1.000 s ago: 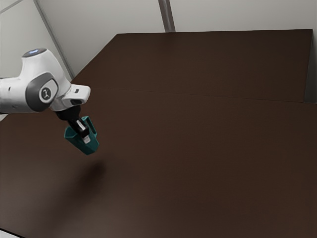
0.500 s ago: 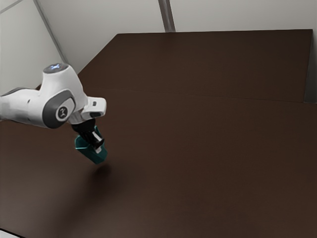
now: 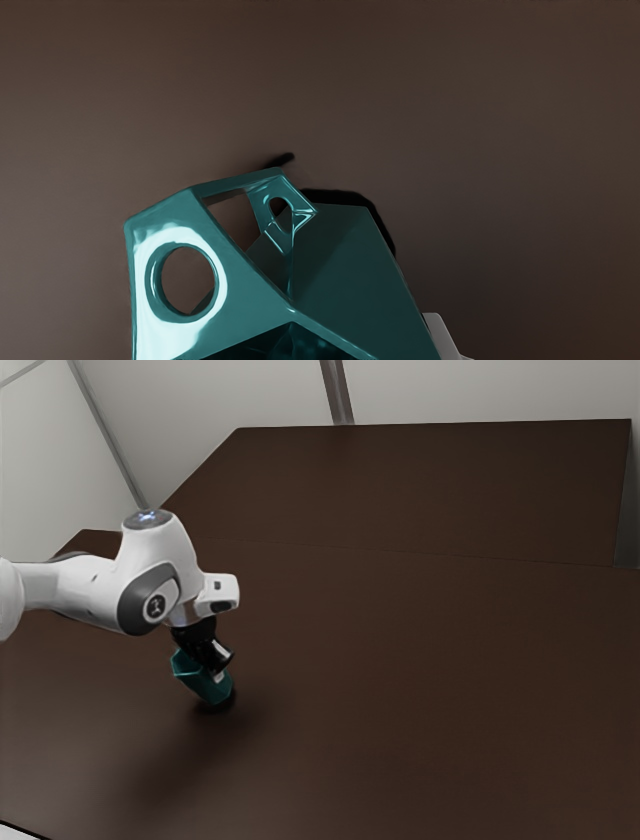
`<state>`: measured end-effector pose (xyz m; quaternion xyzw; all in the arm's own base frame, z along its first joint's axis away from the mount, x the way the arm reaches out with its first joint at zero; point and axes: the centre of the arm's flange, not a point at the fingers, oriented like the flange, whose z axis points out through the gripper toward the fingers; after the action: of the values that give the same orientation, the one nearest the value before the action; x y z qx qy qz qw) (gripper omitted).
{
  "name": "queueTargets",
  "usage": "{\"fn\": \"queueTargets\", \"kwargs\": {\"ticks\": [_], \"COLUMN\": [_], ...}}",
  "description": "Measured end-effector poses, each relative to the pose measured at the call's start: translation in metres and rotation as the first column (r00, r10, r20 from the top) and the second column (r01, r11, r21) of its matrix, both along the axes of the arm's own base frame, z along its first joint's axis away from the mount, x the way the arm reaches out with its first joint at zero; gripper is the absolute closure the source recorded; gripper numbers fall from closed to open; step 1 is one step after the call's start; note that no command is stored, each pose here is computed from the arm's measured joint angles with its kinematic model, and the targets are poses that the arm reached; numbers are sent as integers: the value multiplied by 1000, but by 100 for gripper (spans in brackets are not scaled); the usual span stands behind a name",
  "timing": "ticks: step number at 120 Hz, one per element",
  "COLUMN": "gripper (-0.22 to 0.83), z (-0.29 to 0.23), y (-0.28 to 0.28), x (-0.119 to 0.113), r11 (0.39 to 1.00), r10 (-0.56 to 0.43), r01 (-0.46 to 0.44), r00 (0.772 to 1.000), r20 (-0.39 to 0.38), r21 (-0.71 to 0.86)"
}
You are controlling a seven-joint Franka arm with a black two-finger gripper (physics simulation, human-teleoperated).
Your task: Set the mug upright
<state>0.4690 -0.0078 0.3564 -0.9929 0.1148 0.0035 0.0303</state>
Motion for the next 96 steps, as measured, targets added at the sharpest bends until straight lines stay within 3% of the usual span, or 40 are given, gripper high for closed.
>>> {"fn": "queueTargets", "kwargs": {"ticks": [64, 74, 96], "gripper": [74, 66, 31], "z": [-18, -16, 1], "y": [-1, -2, -6], "x": [7, 7, 7], "r11": [998, 998, 998], "r10": [63, 67, 68], "r01": [-63, -67, -68], "r00": [998, 998, 996], "r20": [5, 12, 50], "r21": [-2, -6, -16]}}
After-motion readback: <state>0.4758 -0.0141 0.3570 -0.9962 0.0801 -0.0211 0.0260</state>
